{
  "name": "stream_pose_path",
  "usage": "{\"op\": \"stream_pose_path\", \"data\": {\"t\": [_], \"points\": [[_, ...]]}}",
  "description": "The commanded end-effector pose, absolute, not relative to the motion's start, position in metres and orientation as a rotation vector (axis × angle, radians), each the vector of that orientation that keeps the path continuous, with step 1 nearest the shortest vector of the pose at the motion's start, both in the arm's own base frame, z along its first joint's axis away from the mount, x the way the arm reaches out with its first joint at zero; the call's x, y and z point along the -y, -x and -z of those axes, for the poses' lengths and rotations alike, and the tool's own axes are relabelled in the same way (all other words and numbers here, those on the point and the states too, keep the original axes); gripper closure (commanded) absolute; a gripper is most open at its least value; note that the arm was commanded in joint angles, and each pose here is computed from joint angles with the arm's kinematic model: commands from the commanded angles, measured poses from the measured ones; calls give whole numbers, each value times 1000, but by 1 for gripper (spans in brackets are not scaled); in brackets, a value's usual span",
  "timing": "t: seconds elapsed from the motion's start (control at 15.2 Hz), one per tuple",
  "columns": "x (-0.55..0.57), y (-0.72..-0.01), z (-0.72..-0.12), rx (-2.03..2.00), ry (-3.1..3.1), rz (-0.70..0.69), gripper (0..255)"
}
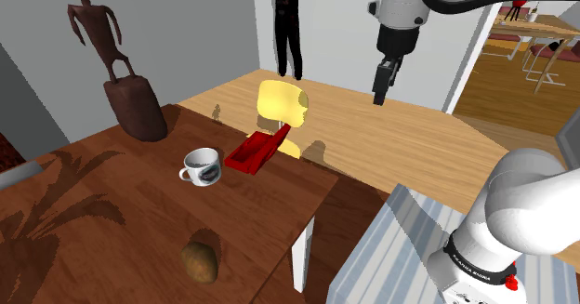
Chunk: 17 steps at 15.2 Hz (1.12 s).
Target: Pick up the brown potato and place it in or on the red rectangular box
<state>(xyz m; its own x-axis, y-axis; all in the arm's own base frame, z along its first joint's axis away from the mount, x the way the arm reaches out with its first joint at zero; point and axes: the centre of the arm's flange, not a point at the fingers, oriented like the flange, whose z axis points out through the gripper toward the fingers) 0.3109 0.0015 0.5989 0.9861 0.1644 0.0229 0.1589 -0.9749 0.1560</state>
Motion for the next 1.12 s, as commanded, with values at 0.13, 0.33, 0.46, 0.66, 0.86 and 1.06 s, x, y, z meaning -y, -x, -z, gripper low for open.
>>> {"op": "stream_pose_path", "data": {"t": [0.13, 0.33, 0.46, 0.66, 0.86, 1.06], "points": [[-22, -315, -585, -242, -2985, -68, 0], [-53, -321, -565, -239, -2998, -89, 0], [-74, -326, -552, -237, -3006, -103, 0], [-105, -333, -533, -234, -3019, -125, 0], [-137, -340, -515, -230, -3031, -147, 0], [-169, -347, -497, -227, -3043, -169, 0]]}}
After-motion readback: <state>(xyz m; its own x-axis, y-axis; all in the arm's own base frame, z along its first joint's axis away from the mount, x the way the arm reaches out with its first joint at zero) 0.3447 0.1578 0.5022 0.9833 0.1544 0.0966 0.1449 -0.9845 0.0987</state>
